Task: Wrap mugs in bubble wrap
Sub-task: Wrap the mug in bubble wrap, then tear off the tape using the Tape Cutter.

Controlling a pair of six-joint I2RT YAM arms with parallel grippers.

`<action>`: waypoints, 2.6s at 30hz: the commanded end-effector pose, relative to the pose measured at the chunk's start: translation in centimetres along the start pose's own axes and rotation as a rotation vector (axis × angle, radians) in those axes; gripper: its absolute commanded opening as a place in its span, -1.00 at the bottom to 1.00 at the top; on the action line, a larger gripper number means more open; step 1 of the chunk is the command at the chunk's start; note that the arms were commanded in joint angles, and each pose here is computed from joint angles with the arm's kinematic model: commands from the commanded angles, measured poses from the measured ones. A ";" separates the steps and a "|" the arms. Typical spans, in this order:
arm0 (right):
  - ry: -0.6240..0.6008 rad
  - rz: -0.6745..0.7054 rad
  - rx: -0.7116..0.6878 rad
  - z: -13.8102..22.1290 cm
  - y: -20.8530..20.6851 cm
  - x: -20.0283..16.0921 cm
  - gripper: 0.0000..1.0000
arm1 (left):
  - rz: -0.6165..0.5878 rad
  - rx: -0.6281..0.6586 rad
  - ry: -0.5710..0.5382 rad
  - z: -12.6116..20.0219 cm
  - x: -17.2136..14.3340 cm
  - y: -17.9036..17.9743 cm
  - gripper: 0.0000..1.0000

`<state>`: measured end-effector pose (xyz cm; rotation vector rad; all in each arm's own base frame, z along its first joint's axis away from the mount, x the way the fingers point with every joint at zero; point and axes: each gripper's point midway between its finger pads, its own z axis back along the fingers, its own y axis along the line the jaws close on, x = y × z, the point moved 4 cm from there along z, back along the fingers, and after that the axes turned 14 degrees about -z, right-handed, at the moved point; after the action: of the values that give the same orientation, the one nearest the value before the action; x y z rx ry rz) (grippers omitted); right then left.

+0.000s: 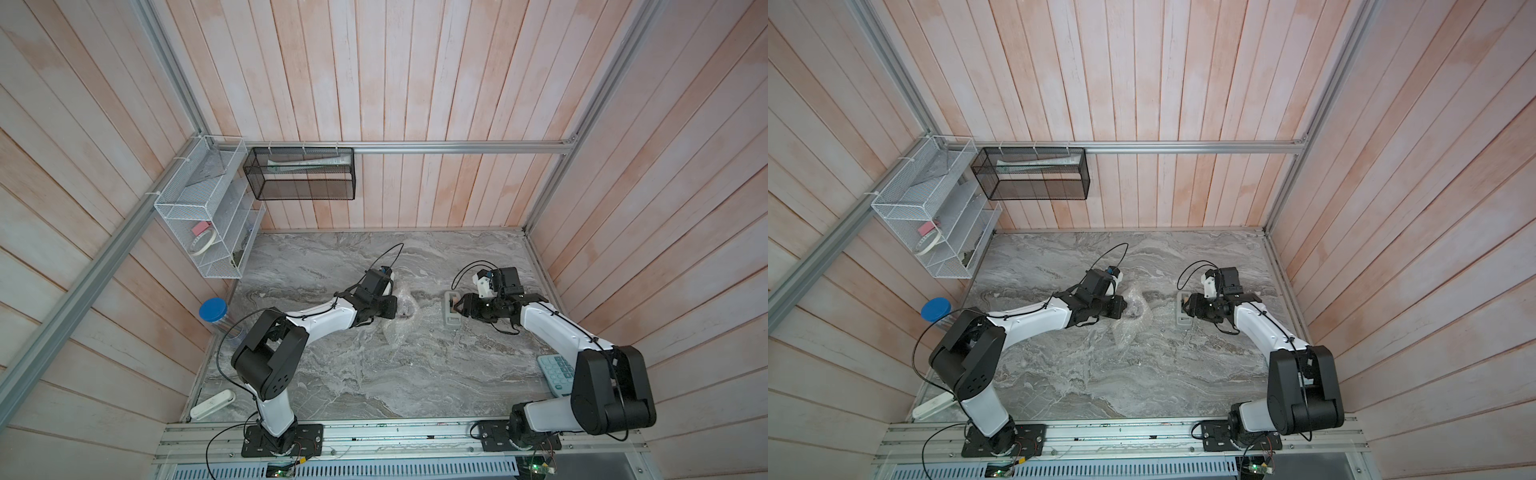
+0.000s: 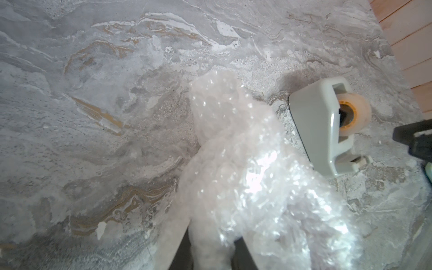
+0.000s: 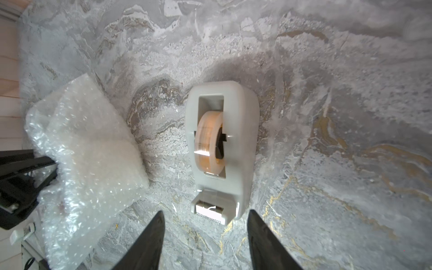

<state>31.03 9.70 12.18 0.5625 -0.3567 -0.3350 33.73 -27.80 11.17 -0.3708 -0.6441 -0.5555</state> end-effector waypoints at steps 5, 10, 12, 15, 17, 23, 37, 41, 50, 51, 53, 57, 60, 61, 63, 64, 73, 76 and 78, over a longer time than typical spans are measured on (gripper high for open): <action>0.068 -0.013 0.034 -2.1 -1.0 0.1 -0.05 | -0.015 0.027 0.152 -0.6 -3.1 -0.3 -0.58; 0.076 -0.018 0.049 -2.7 -1.0 0.1 -0.15 | -0.024 0.032 0.156 -0.7 -2.9 -0.4 -0.58; 0.074 -0.019 0.060 -2.8 -0.9 0.1 -0.20 | -0.026 0.033 0.156 -0.7 -2.8 -0.4 -0.58; 0.071 -0.016 0.065 -2.6 -0.8 0.2 -0.25 | -0.029 0.034 0.154 -0.6 -2.7 -0.5 -0.58; 0.077 -0.020 0.066 -2.8 -0.9 0.1 -0.28 | -0.030 0.034 0.153 -0.6 -2.6 -0.5 -0.58; 0.103 -0.040 0.054 -3.8 -1.6 -0.3 -0.34 | -0.033 0.032 0.155 -0.7 -2.7 -0.6 -0.58; 0.126 -0.070 0.056 -4.3 -2.2 -1.2 -0.52 | -0.039 0.032 0.153 -0.7 -2.5 -0.8 -0.58; 0.125 -0.085 0.044 -4.3 -2.7 -1.4 -0.54 | -0.042 0.029 0.155 -0.8 -2.5 -0.9 -0.58; 0.116 -0.100 0.040 -3.9 -3.1 -1.2 -0.58 | -0.043 0.030 0.155 -0.7 -2.5 -0.9 -0.58; 0.117 -0.101 0.042 -4.0 -3.1 -1.2 -0.60 | -0.042 0.030 0.156 -0.8 -2.5 -0.9 -0.58; 0.119 -0.104 0.046 -4.1 -3.2 -1.3 -0.65 | -0.042 0.031 0.156 -0.8 -2.5 -0.9 -0.58; 0.126 -0.109 0.062 -4.2 -3.1 -1.4 -0.77 | -0.043 0.031 0.158 -0.8 -2.6 -1.0 -0.58; 0.120 -0.109 0.078 -3.9 -2.8 -1.4 -0.91 | -0.044 0.033 0.159 -0.7 -2.6 -1.0 -0.58; 0.120 -0.109 0.086 -3.8 -2.7 -1.4 -0.96 | -0.045 0.032 0.157 -0.7 -2.5 -1.1 -0.58; 0.118 -0.105 0.103 -3.7 -2.3 -1.3 -1.00 | -0.044 0.033 0.157 -0.7 -2.5 -1.0 -0.58; 0.117 -0.105 0.113 -3.5 -2.2 -1.2 -1.00 | -0.044 0.032 0.157 -0.7 -2.5 -1.0 -0.58; 0.106 -0.107 0.200 -2.4 -0.4 -0.3 -1.00 | -0.045 0.033 0.157 -0.8 -2.6 -1.1 -0.58; 0.109 -0.116 0.225 -2.4 -0.1 -0.1 -1.00 | -0.046 0.032 0.157 -0.8 -2.6 -1.1 -0.58; 0.112 -0.122 0.235 -2.4 0.0 -0.2 -1.00 | -0.046 0.032 0.158 -0.8 -2.6 -1.1 -0.58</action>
<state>31.78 10.38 9.20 0.7720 -0.2509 -0.3887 33.31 -28.29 11.41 -0.3089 -0.6216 -0.5758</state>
